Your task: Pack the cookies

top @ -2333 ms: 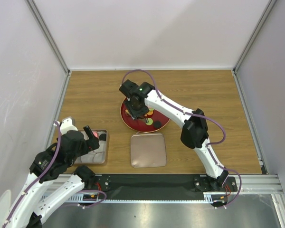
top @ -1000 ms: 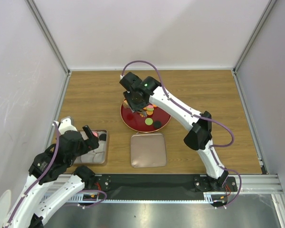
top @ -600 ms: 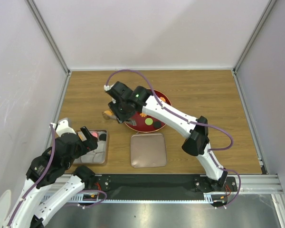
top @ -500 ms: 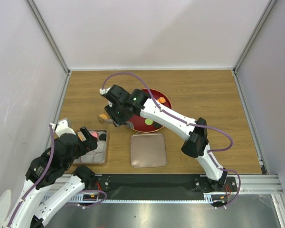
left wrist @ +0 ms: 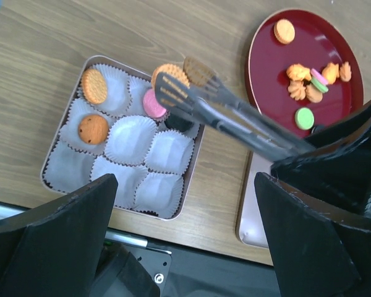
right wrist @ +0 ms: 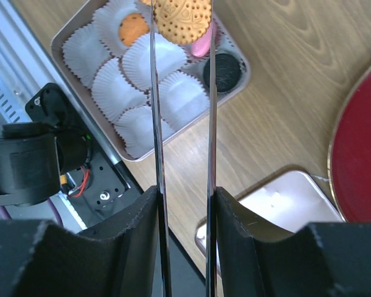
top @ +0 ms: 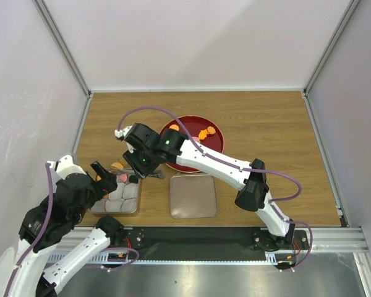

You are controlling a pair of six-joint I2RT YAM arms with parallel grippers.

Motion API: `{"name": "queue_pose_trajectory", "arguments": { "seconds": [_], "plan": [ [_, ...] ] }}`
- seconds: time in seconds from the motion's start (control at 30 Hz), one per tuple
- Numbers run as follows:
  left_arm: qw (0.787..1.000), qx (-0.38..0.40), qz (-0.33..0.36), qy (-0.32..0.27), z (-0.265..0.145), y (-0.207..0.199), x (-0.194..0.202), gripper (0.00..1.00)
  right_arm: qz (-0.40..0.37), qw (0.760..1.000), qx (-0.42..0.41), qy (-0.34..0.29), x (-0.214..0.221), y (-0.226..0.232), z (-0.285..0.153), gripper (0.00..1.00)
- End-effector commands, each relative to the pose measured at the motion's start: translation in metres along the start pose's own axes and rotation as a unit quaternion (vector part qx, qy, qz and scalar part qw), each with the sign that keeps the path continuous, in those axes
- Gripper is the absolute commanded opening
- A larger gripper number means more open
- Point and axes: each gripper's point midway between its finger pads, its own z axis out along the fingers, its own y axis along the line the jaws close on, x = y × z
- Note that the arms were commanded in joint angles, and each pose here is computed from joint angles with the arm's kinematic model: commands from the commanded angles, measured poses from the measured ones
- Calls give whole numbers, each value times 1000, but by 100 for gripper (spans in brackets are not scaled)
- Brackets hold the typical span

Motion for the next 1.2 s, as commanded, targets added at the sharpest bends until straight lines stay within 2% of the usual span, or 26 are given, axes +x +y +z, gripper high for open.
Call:
{"name": "queue_pose_trajectory", "arguments": {
  "seconds": [0.0, 0.33, 0.93, 1.17],
  "plan": [
    [999, -29, -16, -13, -8, 8, -13, 100, -24, 999, -24, -24, -8, 20, 1, 33],
    [999, -36, -27, -19, -24, 14, -25, 100, -48, 998, -31, -6, 10, 40, 19, 34],
    [999, -32, -24, -12, -23, 16, -18, 100, -62, 997, -33, 22, 26, 40, 51, 38],
    [999, -31, -21, -9, -21, 15, -15, 100, -63, 997, -30, 22, 25, 39, 54, 46]
  ]
}}
